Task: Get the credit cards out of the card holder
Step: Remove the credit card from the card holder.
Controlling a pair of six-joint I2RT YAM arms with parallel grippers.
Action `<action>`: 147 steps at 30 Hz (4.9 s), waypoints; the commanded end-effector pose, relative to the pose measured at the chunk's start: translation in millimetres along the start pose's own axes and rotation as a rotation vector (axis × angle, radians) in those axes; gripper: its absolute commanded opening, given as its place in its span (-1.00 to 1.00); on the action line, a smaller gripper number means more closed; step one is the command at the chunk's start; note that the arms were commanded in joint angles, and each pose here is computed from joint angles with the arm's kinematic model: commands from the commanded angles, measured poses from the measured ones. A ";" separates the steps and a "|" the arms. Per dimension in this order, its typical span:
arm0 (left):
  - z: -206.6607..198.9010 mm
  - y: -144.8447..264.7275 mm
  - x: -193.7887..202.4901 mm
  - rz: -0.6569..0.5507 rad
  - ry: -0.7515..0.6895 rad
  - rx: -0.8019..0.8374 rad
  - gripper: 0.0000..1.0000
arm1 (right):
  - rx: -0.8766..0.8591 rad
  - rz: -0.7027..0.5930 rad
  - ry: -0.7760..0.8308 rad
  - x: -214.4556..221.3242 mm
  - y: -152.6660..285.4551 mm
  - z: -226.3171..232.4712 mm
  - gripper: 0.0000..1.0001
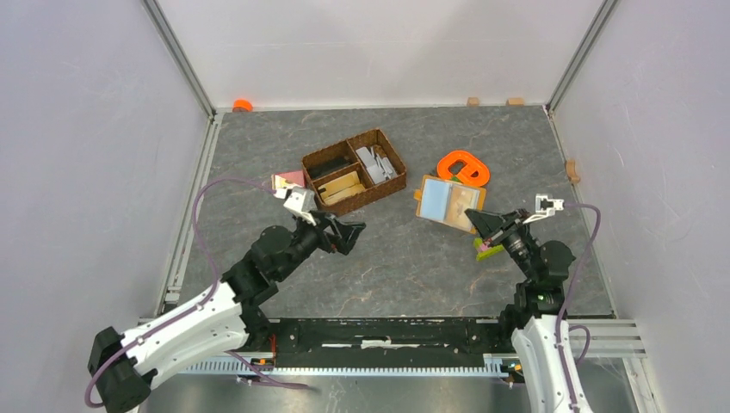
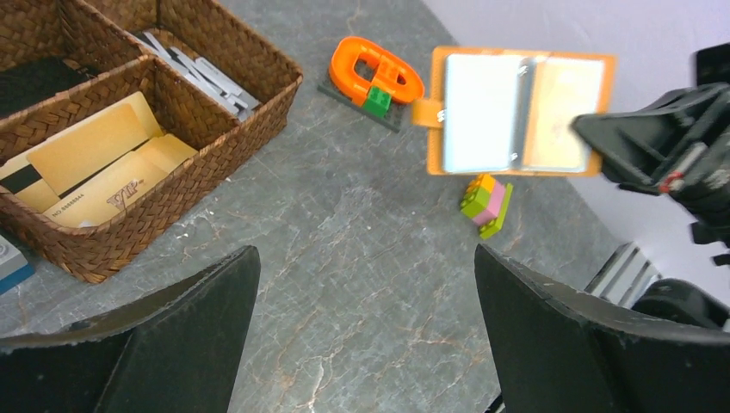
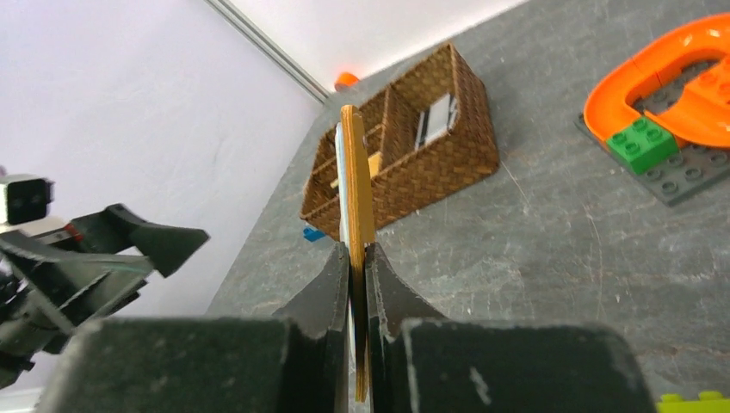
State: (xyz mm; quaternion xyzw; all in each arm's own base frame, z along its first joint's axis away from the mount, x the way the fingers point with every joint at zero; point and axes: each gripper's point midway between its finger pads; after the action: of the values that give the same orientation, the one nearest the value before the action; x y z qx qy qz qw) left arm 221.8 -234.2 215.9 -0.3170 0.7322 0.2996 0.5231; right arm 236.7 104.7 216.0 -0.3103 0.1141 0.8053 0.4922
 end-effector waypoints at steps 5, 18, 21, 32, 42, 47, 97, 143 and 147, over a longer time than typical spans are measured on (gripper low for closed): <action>4.1 24.7 -26.5 -0.150 0.195 -0.021 1.00 | 0.063 0.062 0.109 -17.9 -28.0 -4.2 -1.00; -1.8 21.2 -4.9 -0.142 0.061 0.063 1.00 | -0.305 0.270 0.128 68.9 -32.4 36.2 -1.00; -2.8 10.8 -0.8 -0.105 0.002 0.063 1.00 | -0.349 0.296 0.112 77.3 -31.3 37.6 -1.00; -9.0 -28.6 19.3 -0.048 -0.020 0.174 1.00 | -0.461 0.324 0.150 87.3 -19.0 51.2 -1.00; -26.2 -36.4 25.6 -0.057 0.013 0.399 1.00 | -0.542 0.329 0.111 89.4 -5.0 68.5 -1.00; -48.2 -31.9 23.1 -0.093 0.031 0.550 1.00 | -0.567 0.344 0.075 92.3 -2.7 75.1 -1.00; -21.5 -45.3 59.0 0.075 0.131 0.377 -0.95 | -0.256 0.575 0.386 157.5 -24.4 15.5 -0.67; -37.6 -66.3 77.9 0.183 0.187 0.482 -0.96 | -0.282 0.599 0.422 172.0 -30.4 26.1 -0.12; -48.7 -60.7 73.5 0.171 0.201 0.555 -0.96 | -0.251 0.595 0.419 171.7 -35.6 21.6 -0.27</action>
State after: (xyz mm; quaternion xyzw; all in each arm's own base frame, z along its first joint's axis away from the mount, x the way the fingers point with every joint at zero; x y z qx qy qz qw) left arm 228.6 -307.4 120.4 -0.1328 0.8565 0.1676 0.4698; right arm 186.3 250.8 110.5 -0.4615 0.2054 0.8528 0.1324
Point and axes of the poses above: each gripper's point midway between its finger pads, its own y axis back along the fingers, its own z axis along the line the jaws close on, x = y × z, and after that the axes turned 10 degrees about -y, right-handed
